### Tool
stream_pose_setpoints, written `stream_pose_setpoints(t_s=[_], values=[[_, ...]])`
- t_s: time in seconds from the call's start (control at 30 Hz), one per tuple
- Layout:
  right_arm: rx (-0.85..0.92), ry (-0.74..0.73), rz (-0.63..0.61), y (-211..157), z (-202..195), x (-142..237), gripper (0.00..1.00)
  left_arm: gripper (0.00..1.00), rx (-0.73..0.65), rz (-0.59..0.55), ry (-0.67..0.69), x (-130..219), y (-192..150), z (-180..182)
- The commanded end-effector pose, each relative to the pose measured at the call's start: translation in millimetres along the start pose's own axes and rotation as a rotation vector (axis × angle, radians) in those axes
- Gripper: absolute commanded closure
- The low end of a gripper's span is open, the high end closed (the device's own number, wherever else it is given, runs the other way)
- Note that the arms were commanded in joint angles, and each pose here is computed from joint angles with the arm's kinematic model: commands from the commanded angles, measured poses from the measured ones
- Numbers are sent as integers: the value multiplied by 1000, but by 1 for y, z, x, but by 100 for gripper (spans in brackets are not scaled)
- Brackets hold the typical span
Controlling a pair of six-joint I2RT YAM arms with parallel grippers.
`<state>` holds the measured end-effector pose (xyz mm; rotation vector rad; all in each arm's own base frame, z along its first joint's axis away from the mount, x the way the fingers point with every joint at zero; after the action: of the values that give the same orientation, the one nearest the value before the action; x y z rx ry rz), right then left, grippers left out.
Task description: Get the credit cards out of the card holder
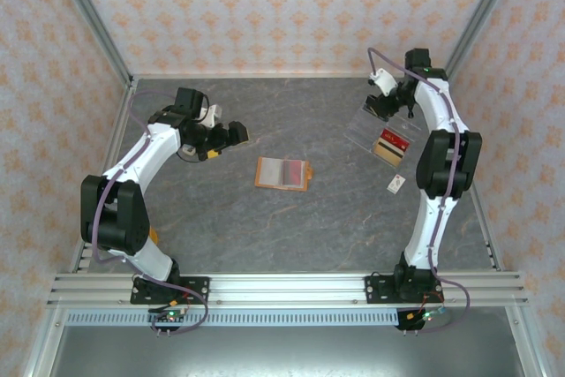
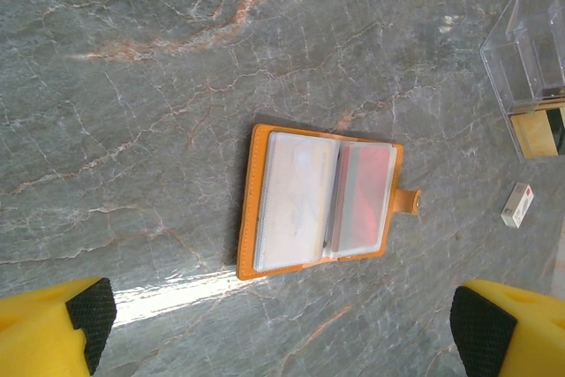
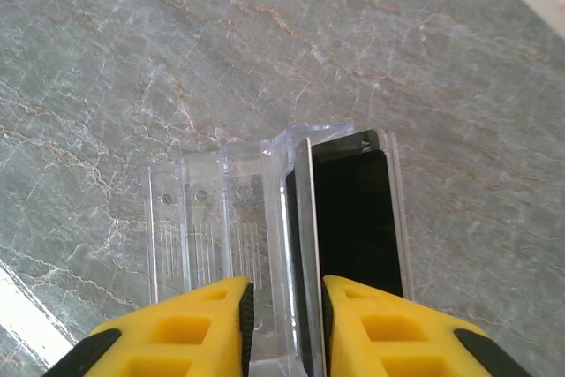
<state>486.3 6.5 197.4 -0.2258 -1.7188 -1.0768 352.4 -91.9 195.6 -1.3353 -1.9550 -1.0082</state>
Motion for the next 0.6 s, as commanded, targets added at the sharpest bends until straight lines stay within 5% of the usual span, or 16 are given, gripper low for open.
stream_pose_setpoints(t_s=[0.0, 0.57], values=[[4, -42, -21, 7, 3, 24, 73, 0, -15, -16, -19, 1, 6, -1], [-167, -109, -147, 25, 5, 50, 74, 0, -1, -47, 10, 8, 6, 0]])
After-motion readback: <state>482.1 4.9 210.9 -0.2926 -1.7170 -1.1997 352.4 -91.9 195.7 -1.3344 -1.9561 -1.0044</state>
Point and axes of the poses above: each hand's point on the last joint's axis, 136 mm out from that joint toward the fingers, its own x axis back along the fingers, its own z axis along the line the jaws close on, y = z × x, the point moved 6 cm from there along x, back along the fingers, and after that the axes turned 5 degrees about -x, right-handed, at the moved point
